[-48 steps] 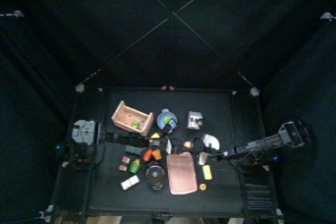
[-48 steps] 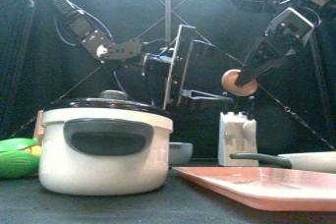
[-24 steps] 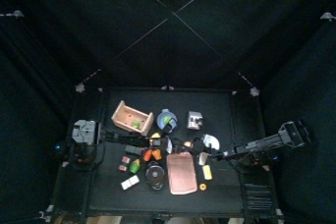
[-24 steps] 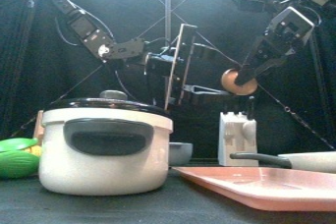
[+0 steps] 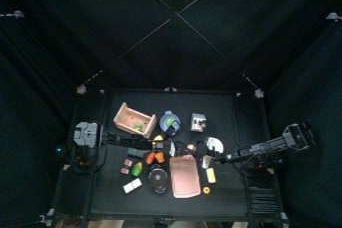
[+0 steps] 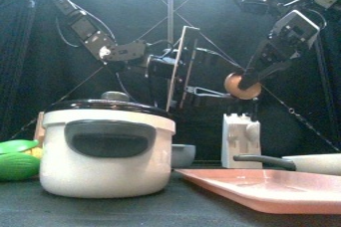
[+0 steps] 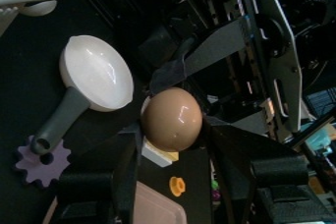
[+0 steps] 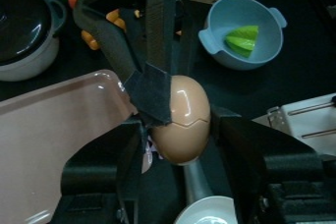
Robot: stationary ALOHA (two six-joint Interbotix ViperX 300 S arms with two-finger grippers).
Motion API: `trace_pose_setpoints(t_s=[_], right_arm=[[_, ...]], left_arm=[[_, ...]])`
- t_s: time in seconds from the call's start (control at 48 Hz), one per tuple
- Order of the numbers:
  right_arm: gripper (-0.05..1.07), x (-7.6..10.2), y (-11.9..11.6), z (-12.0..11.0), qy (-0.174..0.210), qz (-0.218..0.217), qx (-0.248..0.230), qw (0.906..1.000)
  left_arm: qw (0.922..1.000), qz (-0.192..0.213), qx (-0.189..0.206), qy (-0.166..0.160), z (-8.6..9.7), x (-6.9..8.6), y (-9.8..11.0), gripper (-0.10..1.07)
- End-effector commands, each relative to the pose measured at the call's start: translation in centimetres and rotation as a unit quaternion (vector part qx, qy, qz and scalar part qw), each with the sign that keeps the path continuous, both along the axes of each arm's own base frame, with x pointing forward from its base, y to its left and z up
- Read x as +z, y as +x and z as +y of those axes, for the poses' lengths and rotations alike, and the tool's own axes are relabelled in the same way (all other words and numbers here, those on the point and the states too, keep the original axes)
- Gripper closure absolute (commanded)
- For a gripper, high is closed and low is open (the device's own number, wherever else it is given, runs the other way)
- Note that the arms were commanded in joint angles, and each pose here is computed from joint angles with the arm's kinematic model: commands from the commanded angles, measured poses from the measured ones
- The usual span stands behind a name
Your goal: Peel half of eggshell and place in bowl
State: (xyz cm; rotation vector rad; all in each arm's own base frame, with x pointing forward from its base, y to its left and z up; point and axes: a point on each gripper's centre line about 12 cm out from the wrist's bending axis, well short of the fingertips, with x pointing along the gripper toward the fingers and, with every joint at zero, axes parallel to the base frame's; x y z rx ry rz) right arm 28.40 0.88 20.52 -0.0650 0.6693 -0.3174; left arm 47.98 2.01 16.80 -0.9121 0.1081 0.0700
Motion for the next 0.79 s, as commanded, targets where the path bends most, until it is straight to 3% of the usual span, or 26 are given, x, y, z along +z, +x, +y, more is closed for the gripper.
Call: trace_pose_setpoints(t_s=[0.0,0.333,0.771], right_arm=[[0.32,0.4,0.1,0.0,0.003,-0.006,-0.001,1.0000],[0.15,0.8,0.0,0.2,0.007,-0.013,0.001,0.9999],[0.14,2.0,-1.3,0.3,0.050,-0.041,-0.002,0.9979]], left_arm=[[0.9998,-0.021,0.001,0.002,0.1,1.4,0.1,0.38],[0.9997,-0.012,-0.011,0.018,-0.1,1.0,-0.7,0.38],[0.9976,-0.034,-0.043,0.042,-0.9,1.6,-1.1,0.38]])
